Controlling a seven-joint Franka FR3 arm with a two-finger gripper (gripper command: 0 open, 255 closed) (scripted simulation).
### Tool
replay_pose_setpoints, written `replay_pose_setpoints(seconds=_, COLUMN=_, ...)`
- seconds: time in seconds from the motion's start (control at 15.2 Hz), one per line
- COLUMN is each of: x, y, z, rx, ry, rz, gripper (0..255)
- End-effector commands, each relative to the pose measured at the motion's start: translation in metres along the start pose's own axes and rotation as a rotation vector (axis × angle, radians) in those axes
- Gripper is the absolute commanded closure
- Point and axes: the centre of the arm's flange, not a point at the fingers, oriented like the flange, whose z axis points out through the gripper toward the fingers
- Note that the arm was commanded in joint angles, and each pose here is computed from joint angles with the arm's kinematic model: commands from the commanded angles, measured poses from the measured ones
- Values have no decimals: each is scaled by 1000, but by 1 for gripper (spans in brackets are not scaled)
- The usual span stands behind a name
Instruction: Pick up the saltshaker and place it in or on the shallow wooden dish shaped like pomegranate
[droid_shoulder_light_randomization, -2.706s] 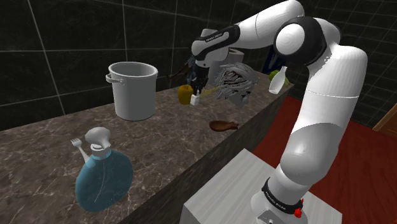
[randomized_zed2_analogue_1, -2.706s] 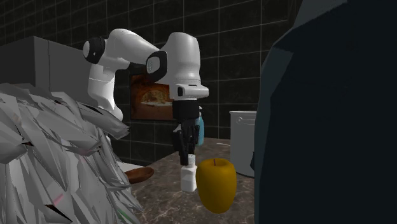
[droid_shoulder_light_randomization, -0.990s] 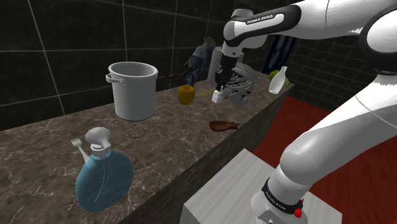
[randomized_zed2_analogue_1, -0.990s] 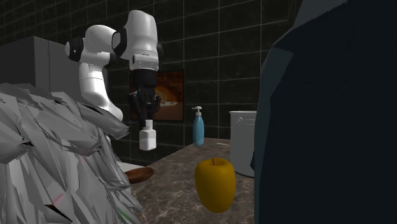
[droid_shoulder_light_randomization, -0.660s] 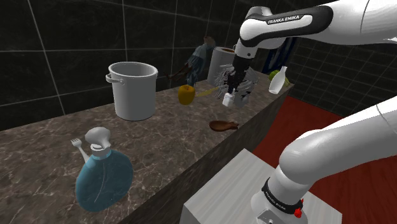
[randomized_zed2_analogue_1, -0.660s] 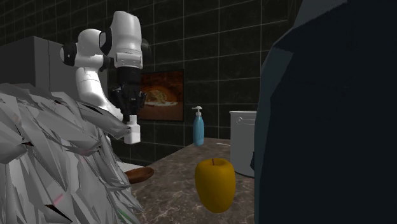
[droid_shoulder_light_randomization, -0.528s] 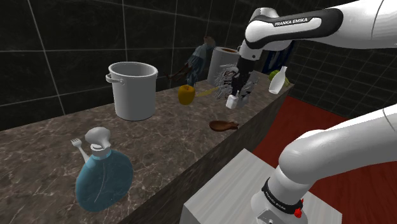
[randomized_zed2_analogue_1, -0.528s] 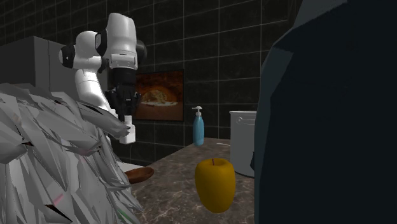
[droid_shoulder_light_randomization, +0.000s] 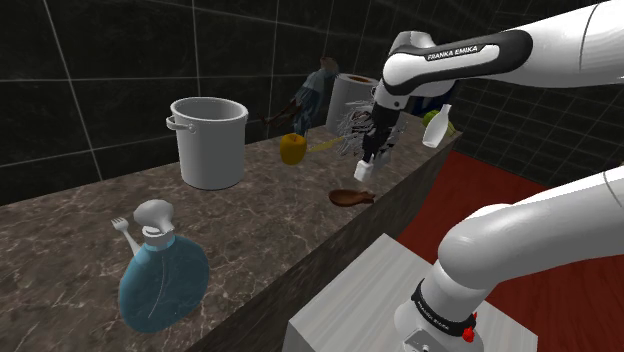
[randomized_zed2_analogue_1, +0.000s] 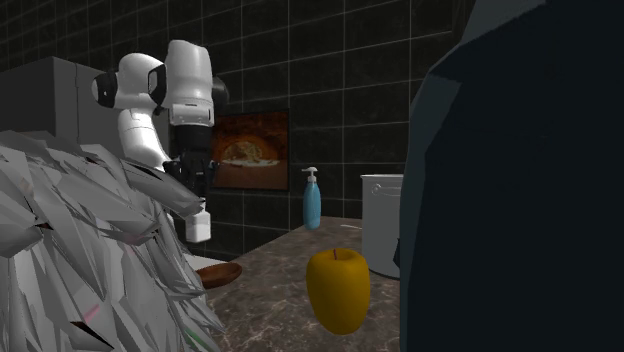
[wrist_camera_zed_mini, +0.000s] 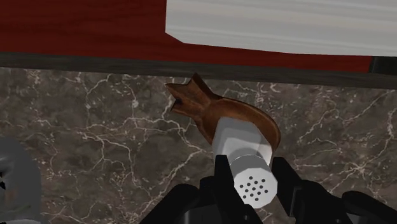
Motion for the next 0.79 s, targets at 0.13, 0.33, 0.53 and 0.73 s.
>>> replay_pose_setpoints(seconds=0.13, x=0, y=0, z=22, rx=0, ry=0, rz=0, gripper=255)
replay_pose_setpoints(seconds=0.33, x=-1, y=0, z=38, rx=0, ry=0, rz=0, gripper=255)
replay_pose_setpoints(seconds=0.53, x=-1, y=0, z=54, rx=0, ry=0, rz=0, gripper=255)
replay_pose_setpoints(seconds=0.73, x=-2, y=1, z=69, rx=0, ry=0, rz=0, gripper=255)
